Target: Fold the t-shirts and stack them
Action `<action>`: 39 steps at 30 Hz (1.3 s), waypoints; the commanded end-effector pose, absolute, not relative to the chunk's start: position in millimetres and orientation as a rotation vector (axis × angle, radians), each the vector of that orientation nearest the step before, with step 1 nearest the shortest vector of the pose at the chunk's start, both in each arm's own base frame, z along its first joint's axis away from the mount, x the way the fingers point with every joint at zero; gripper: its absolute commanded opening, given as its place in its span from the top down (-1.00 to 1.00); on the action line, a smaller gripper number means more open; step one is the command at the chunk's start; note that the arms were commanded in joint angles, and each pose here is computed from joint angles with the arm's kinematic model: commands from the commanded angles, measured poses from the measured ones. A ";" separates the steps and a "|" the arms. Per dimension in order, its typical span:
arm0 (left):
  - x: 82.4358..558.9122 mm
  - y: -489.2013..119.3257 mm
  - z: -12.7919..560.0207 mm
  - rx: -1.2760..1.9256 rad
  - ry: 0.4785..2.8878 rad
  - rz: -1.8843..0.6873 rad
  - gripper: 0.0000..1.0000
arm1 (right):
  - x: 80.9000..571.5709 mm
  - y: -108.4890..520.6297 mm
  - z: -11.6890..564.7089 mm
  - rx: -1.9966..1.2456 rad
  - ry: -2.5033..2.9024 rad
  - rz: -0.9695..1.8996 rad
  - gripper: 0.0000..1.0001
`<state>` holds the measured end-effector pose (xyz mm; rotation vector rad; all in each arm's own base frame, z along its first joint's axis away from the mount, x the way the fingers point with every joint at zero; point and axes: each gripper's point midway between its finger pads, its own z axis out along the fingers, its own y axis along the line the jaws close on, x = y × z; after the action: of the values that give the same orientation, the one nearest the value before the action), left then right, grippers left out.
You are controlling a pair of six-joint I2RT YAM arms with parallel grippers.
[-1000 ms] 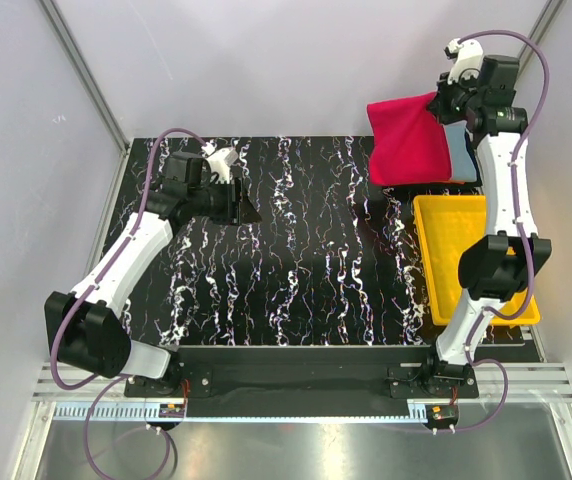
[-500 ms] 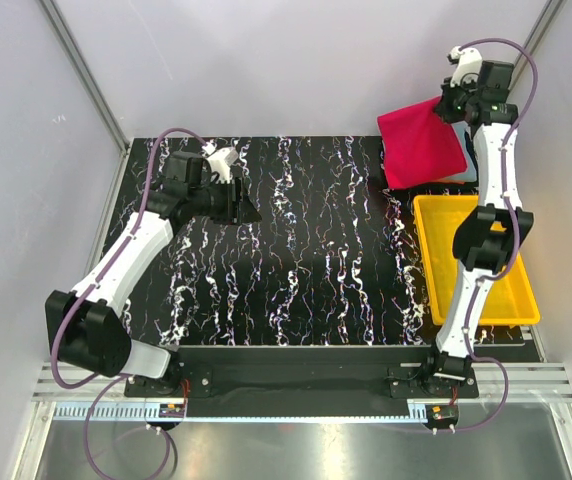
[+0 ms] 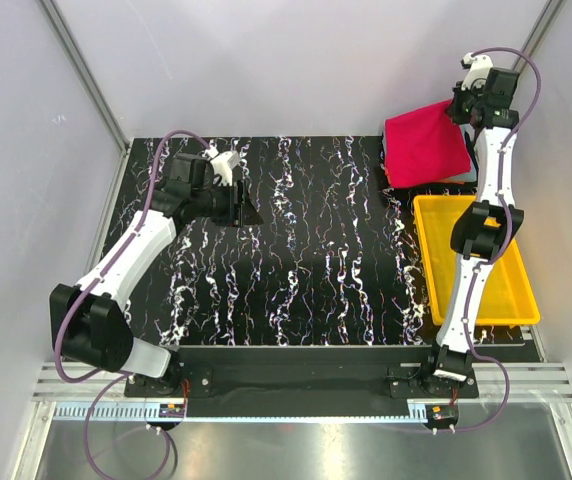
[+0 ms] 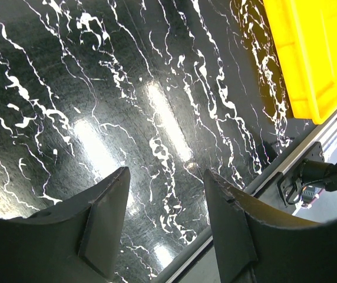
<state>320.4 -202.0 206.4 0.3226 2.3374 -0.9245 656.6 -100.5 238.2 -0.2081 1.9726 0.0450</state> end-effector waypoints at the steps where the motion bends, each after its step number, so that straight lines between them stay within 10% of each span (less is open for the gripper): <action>1: 324.4 -206.9 210.6 0.335 2.302 -0.963 -0.17 | 672.6 -118.9 268.1 -0.176 1.848 -0.011 1.00; 13: 326.7 -207.7 204.8 0.327 2.318 -0.965 -0.17 | 691.3 -164.8 240.1 -0.051 1.815 -0.074 0.98; 23: 326.2 -206.8 208.7 0.330 2.305 -0.959 -0.20 | 685.6 -185.9 256.7 0.138 1.782 -0.134 -0.41; 29: 327.0 -202.9 214.6 0.330 2.284 -0.924 -0.21 | 644.9 -171.8 291.1 0.312 1.816 -0.038 -0.58; 31: 327.7 -201.3 218.9 0.328 2.270 -0.909 -0.22 | 616.8 -155.4 295.9 0.392 1.889 0.044 -0.99; 39: 330.6 -195.7 226.5 0.332 2.232 -0.857 -0.23 | 494.3 -73.2 292.1 0.569 2.087 0.266 -0.99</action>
<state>324.5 -198.2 206.5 0.3100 2.3265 -0.8856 537.3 -113.7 270.5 0.5159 2.0824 0.1534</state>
